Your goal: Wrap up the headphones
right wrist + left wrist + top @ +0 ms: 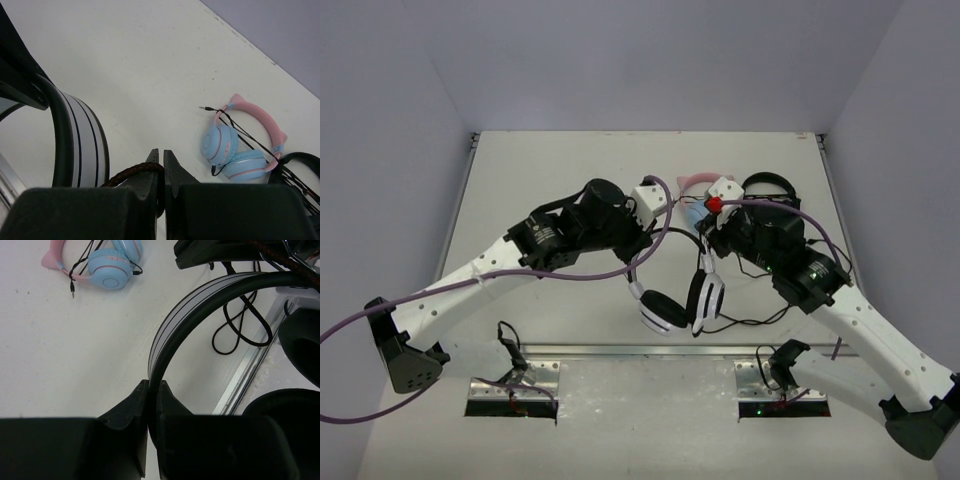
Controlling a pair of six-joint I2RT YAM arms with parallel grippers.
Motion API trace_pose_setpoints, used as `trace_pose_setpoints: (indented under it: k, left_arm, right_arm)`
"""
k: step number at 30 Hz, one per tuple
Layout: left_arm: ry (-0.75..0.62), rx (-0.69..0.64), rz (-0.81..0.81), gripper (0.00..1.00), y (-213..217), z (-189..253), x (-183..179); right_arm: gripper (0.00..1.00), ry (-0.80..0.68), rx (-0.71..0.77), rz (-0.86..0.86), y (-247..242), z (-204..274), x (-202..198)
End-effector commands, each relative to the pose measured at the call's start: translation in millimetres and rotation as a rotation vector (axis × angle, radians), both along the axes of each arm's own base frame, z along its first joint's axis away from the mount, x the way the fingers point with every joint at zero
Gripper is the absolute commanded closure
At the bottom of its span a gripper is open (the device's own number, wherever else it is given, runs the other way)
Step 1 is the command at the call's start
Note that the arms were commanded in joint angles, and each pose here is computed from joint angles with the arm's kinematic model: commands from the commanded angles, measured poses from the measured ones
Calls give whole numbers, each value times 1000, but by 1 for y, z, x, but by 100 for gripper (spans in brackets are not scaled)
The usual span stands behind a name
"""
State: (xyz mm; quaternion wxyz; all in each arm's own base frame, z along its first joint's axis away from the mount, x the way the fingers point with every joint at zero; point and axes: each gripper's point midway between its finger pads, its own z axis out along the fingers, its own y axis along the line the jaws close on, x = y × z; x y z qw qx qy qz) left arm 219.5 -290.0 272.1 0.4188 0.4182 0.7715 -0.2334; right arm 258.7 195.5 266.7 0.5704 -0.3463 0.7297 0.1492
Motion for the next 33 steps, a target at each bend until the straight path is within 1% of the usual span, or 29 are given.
trace_pose_setpoints:
  k: [1, 2, 3, 4, 6, 7, 8, 9, 11, 12, 13, 14, 15, 16, 18, 19, 20, 23, 25, 26, 27, 29, 30, 31, 32, 33]
  left_arm:
    - [-93, -152, -18, 100, -7, 52, -9]
    - [-120, -162, 35, 100, -2, 57, -2]
    - [-163, -194, 128, 99, 8, 70, 9]
    - [-178, -216, 144, 100, 11, 77, 10]
    - [-229, -319, 146, 100, 16, 107, 4]
    - [-246, -351, 149, 100, 19, 114, 2]
    - [-300, -436, 152, 100, 28, 141, -5]
    - [-319, -483, 155, 100, 33, 153, -9]
    - [-357, -571, 138, 100, 44, 179, -22]
    - [-368, -594, 125, 100, 47, 187, -27]
    - [-379, -614, 122, 100, 50, 195, -31]
    - [-363, -670, 132, 100, 54, 208, -36]
    - [-366, -690, 177, 100, 61, 214, -32]
    - [-370, -729, 226, 100, 70, 226, -31]
    - [-372, -768, 254, 100, 78, 239, -32]
    - [-369, -778, 263, 100, 81, 243, -33]
    - [-370, -815, 271, 100, 86, 257, -37]
    - [-365, -863, 299, 100, 96, 273, -40]
    - [-375, -904, 360, 100, 110, 290, -38]
    - [-371, -915, 410, 100, 117, 292, -34]
    - [-375, -941, 444, 100, 125, 300, -34]
    - [-369, -990, 518, 100, 139, 308, -31]
    - [-365, -1014, 544, 100, 144, 310, -30]
    - [-351, -1051, 576, 100, 151, 314, -30]
    - [-345, -1075, 672, 100, 164, 314, -23]
    - [-336, -1092, 716, 100, 171, 314, -21]
  right_arm:
    - [99, -57, -9, -25, -5, 4, 9]
    - [99, -57, -3, -28, -6, 3, 8]
    - [99, -69, 17, -34, -7, 5, 7]
    - [99, -61, 17, -37, -8, -2, 7]
    - [95, -71, 59, 8, 0, 1, 3]
    - [95, -69, 66, 19, 2, -3, 3]
    - [95, -93, 95, 32, 6, 4, 4]
    - [95, -92, 127, 57, 11, 8, 2]
    - [95, -123, 176, 111, 20, 20, -1]
    - [92, -129, 204, 131, 24, 25, -3]
    - [88, -135, 219, 184, 33, 29, -7]
    - [79, -143, 265, 204, 38, 38, -9]
    - [51, -136, 295, 213, 42, 42, -9]
    - [44, -142, 321, 243, 49, 45, -8]
    - [32, -135, 332, 279, 56, 44, -8]
    - [31, -113, 327, 328, 66, 37, -8]
    - [30, -95, 331, 351, 71, 34, -9]
    - [34, -66, 359, 432, 84, 30, -11]
    - [35, -24, 398, 458, 90, 25, -15]
    - [35, -38, 423, 480, 93, 29, -16]
    - [35, 2, 450, 495, 95, 24, -21]
    - [43, 9, 504, 516, 98, 27, -24]
    - [52, 26, 513, 521, 99, 19, -26]
    - [59, 7, 533, 537, 100, 24, -28]
    - [73, 33, 540, 533, 101, 19, -28]
    - [84, 47, 540, 530, 101, 14, -28]
